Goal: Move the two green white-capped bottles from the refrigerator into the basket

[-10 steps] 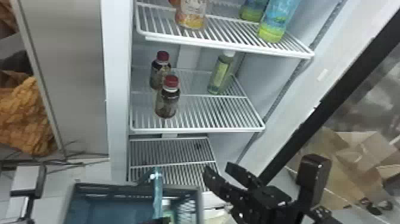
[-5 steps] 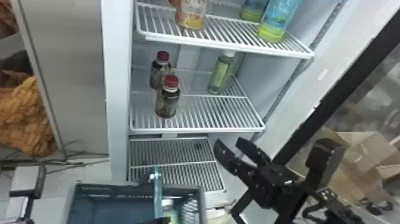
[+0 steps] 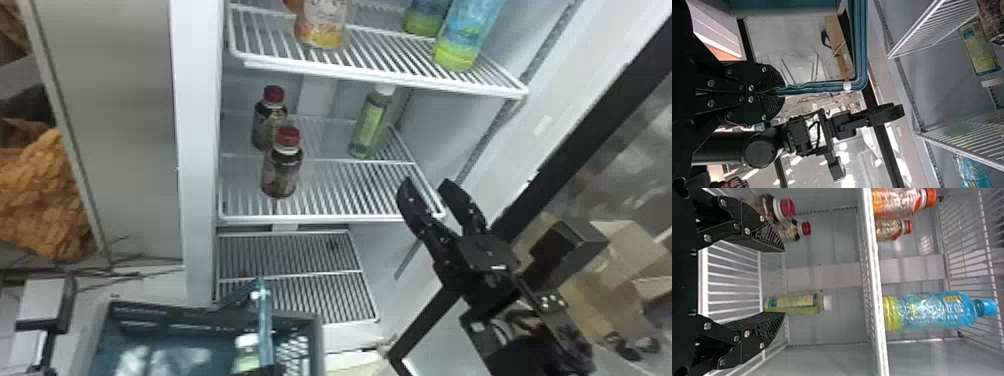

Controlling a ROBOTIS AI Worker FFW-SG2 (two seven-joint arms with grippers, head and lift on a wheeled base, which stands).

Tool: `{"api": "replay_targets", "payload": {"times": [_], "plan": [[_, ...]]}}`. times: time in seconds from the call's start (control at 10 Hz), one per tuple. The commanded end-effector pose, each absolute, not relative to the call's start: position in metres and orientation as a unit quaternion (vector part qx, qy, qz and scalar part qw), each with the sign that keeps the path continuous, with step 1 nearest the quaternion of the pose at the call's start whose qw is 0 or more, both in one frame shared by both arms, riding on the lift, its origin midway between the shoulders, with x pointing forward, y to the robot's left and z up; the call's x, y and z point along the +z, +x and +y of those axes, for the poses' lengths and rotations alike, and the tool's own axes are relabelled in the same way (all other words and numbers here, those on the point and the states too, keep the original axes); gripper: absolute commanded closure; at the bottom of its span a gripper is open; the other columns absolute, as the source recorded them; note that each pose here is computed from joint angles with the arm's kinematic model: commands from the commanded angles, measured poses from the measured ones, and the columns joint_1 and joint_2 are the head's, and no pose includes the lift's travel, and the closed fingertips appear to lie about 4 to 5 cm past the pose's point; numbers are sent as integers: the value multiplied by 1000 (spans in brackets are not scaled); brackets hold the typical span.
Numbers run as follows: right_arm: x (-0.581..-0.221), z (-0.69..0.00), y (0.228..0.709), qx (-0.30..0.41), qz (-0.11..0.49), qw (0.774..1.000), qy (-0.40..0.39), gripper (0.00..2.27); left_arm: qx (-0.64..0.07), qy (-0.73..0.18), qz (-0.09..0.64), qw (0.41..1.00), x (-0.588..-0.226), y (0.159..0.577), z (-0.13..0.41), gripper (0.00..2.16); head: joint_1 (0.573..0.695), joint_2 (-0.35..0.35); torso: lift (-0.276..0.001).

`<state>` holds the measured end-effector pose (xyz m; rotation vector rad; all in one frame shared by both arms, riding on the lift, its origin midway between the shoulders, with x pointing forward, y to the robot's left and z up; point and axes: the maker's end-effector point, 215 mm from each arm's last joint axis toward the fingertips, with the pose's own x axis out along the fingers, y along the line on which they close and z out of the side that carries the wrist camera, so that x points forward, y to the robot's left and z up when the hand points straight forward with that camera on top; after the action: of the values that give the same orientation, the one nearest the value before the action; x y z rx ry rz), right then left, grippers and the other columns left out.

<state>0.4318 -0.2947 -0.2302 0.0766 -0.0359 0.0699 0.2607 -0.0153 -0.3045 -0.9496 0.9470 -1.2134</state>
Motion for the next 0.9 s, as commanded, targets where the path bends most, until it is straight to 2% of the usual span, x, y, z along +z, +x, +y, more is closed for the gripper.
{"api": "replay_targets", "payload": {"times": [0.0,0.8], "plan": [[-231,-307,446,22,-32,999,32,522,-528,-412,411,618,-304,260,-15,1139,695,-350,-263],[-285,-335,513,-9,-20,999,40,522,-529,-411,412,618,-304,260,-17,1138,695,-350,-263]]}}
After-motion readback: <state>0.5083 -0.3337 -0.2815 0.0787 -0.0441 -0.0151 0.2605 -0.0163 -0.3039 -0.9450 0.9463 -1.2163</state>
